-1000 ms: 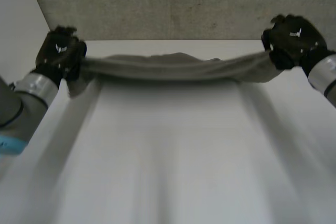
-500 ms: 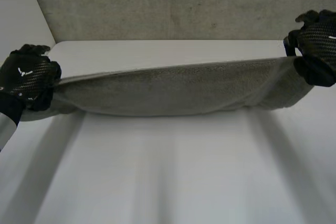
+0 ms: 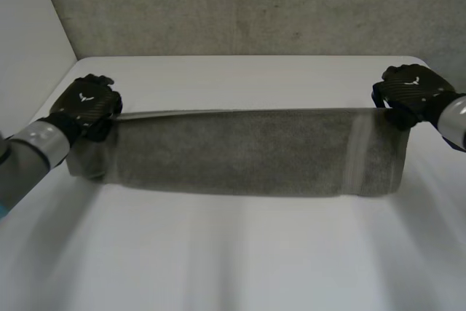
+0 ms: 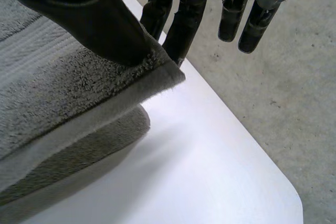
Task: Fold the towel.
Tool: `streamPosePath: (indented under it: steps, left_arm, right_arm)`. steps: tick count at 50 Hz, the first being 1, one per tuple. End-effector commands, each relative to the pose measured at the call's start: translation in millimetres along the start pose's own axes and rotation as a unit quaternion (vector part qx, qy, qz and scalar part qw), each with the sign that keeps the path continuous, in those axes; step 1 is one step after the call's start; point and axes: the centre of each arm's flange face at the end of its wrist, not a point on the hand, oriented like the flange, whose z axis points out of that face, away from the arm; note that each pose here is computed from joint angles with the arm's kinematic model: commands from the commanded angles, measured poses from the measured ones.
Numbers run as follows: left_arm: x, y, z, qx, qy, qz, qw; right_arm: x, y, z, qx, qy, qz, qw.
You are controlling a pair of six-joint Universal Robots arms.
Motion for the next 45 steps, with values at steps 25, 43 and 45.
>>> streamPosePath:
  steps: [25,43,45]
  left_arm:
    - [17.1,57.8,98.5,0.03,-0.005,0.048,0.998]
    - [8.8,56.8,103.9,0.036,-0.042,0.052,0.997]
    - [7.8,56.2,102.8,0.032,-0.05,0.052,0.997]
  right_arm:
    - [-16.9,50.2,94.9,0.005,0.027,-0.016,1.0]
    - [-18.9,60.2,117.6,0.056,0.064,-0.04,0.996]
    - [-14.8,56.2,117.7,0.064,0.076,-0.043,0.994]
